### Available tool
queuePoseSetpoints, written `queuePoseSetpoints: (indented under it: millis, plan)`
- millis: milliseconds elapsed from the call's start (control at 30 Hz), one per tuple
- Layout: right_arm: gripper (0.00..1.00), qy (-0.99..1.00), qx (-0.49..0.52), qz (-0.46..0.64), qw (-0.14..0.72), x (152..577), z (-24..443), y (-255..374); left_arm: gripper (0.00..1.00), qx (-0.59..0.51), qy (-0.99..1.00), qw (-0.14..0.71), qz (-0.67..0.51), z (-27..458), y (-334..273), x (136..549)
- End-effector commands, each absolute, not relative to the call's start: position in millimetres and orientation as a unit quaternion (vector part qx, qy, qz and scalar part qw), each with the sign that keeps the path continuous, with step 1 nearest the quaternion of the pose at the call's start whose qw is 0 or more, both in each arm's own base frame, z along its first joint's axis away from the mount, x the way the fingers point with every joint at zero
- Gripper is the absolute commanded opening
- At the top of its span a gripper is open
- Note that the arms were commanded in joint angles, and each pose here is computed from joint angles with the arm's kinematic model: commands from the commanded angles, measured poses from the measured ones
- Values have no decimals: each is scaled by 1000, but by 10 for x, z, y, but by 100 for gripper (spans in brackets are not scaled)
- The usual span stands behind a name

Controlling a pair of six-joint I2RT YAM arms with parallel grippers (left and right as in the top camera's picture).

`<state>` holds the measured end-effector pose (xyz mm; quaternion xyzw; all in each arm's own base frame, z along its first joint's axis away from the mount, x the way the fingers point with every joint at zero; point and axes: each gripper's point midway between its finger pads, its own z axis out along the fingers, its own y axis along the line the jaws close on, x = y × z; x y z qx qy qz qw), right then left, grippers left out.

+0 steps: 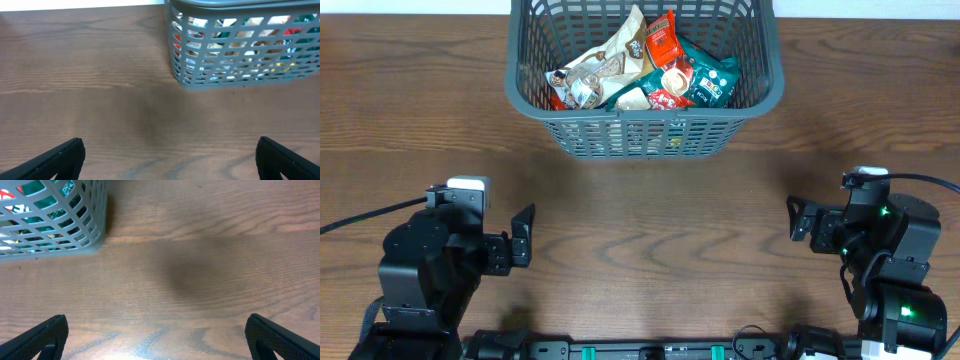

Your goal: Pack container

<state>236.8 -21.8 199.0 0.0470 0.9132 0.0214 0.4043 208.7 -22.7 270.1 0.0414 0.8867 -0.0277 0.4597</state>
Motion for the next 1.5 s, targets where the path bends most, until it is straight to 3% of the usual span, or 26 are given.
queuePoseSetpoints:
  millis: [0, 567, 900, 1200, 1467]
  plan:
    - [99, 914, 55, 34, 401, 2363, 1965, -185, 99, 20, 888, 460, -23, 2694, -177, 2106]
    - [99, 908, 37, 33, 416, 2247, 2043, -100, 99, 20, 894, 446, -22, 2634, -172, 2062]
    - [99, 813, -91, 38, 574, 1952, 2445, 296, 99, 20, 894, 446, -22, 2634, -172, 2062]
    - [99, 731, -134, 32, 669, 2268, 2113, 444, 99, 20, 894, 446, -22, 2634, -172, 2062]
    - [99, 703, -103, -1, 704, 2412, 1872, 315, 99, 20, 894, 446, -22, 2634, -172, 2062]
